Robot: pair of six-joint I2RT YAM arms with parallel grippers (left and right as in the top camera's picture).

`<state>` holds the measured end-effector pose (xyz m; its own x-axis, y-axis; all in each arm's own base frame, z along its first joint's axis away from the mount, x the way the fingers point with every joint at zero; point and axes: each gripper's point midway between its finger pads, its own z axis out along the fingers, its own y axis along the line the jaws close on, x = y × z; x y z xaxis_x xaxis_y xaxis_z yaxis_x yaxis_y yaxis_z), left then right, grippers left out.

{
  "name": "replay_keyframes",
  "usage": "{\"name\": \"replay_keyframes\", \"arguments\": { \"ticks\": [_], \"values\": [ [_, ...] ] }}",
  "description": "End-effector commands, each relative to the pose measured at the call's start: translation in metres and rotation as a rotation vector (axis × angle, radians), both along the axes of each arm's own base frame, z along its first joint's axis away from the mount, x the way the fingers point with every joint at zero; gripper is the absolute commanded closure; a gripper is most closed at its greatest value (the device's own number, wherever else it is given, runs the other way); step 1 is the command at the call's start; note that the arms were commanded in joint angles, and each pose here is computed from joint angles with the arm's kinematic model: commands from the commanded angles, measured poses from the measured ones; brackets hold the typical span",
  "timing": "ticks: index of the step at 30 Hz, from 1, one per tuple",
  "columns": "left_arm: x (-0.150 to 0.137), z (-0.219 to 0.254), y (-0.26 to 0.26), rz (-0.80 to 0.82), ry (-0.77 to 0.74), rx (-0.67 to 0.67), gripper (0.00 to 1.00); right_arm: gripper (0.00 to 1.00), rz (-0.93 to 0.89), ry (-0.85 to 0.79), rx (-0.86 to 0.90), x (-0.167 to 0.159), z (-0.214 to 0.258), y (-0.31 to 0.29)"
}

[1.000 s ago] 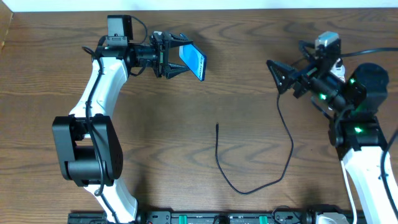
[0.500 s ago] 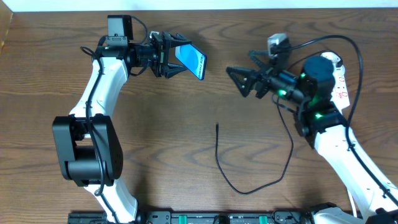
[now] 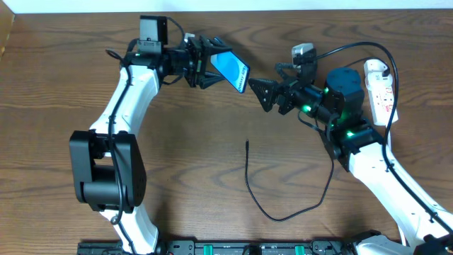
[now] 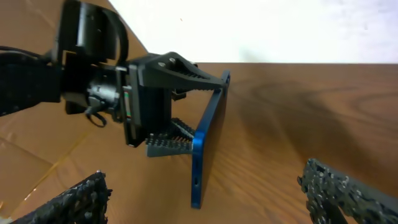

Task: Plug charger to phone and switch on socket
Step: 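Move the right gripper toward the phone held by the left gripper, then close the right gripper on the phone's side edge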

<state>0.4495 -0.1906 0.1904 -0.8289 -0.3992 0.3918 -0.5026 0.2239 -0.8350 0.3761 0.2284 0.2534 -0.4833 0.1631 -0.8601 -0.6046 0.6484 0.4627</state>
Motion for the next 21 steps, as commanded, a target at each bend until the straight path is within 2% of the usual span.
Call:
{"name": "replay_keyframes", "arguments": {
  "ticks": [1, 8, 16, 21],
  "values": [
    [-0.002, 0.028, -0.005, -0.013, -0.052, -0.024, 0.93, 0.02, -0.032, 0.02, -0.013, 0.005, -0.004, -0.001],
    [-0.005, 0.028, -0.012, -0.029, -0.053, -0.025, 0.92, 0.01, -0.055, 0.079, -0.044, 0.007, -0.023, -0.004],
    [-0.001, 0.041, -0.03, -0.065, -0.158, -0.039, 0.93, 0.01, -0.055, 0.088, -0.048, 0.008, -0.027, -0.004],
    [-0.003, 0.041, -0.036, -0.071, -0.154, -0.039, 0.93, 0.01, -0.06, 0.089, -0.053, 0.008, -0.028, -0.003]
  ]
}}
